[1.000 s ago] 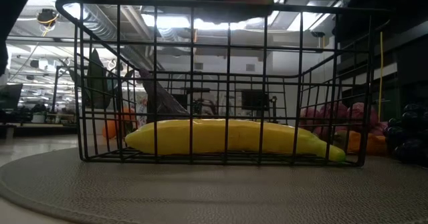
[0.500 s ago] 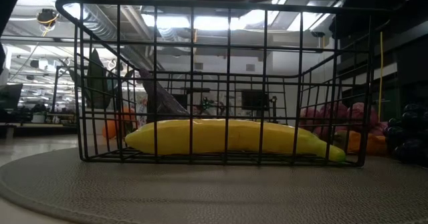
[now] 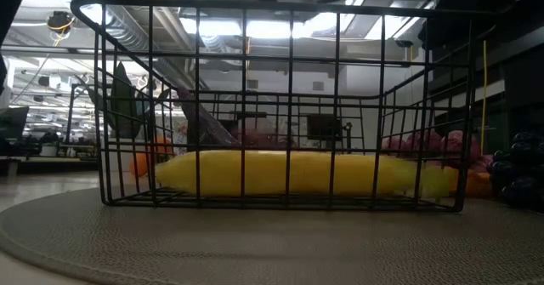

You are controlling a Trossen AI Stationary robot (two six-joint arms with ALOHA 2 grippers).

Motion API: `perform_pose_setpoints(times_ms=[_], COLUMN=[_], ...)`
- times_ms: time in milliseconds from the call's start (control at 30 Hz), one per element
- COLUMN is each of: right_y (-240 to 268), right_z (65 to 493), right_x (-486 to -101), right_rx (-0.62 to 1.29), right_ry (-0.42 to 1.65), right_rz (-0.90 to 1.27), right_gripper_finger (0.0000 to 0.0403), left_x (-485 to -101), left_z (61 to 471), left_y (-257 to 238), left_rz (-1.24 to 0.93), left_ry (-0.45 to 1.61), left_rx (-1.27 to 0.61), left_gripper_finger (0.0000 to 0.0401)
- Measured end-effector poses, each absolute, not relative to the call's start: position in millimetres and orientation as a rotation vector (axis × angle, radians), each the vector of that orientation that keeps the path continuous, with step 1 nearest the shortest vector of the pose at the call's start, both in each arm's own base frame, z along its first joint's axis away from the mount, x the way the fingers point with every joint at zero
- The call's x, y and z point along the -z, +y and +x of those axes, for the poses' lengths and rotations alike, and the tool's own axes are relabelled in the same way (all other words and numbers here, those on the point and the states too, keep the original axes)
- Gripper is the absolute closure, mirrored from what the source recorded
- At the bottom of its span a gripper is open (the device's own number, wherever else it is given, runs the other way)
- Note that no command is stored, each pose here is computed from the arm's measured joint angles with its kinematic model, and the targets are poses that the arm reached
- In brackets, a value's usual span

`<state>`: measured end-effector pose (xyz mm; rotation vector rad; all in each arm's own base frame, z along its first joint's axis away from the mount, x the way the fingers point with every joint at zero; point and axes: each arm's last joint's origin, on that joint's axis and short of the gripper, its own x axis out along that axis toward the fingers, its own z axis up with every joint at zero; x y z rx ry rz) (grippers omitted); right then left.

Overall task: Build produce basket
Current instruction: Put the tangerines into the black wire basket

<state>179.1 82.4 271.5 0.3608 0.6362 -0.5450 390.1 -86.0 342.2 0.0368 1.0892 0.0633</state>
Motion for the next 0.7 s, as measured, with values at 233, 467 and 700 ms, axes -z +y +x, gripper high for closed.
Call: perform_pose_setpoints(times_ms=[233, 467, 700], right_y=[82, 81, 76], right_z=[179, 179, 182], right_x=[-272, -272, -272], right_rx=[0.545, 0.549, 0.583], right_ry=[0.636, 0.636, 0.62], right_rz=[0.359, 0.352, 0.334], right_gripper_finger=[0.0272, 0.0272, 0.0272], left_x=[-342, -342, -339], left_z=[390, 390, 387], left_y=[-84, -76, -63], left_rz=[0.034, 0.05, 0.056], left_ry=[1.078, 1.093, 1.154], left_rx=[-0.118, -0.169, -0.198], left_gripper_finger=[0.0241, 0.0242, 0.0243])
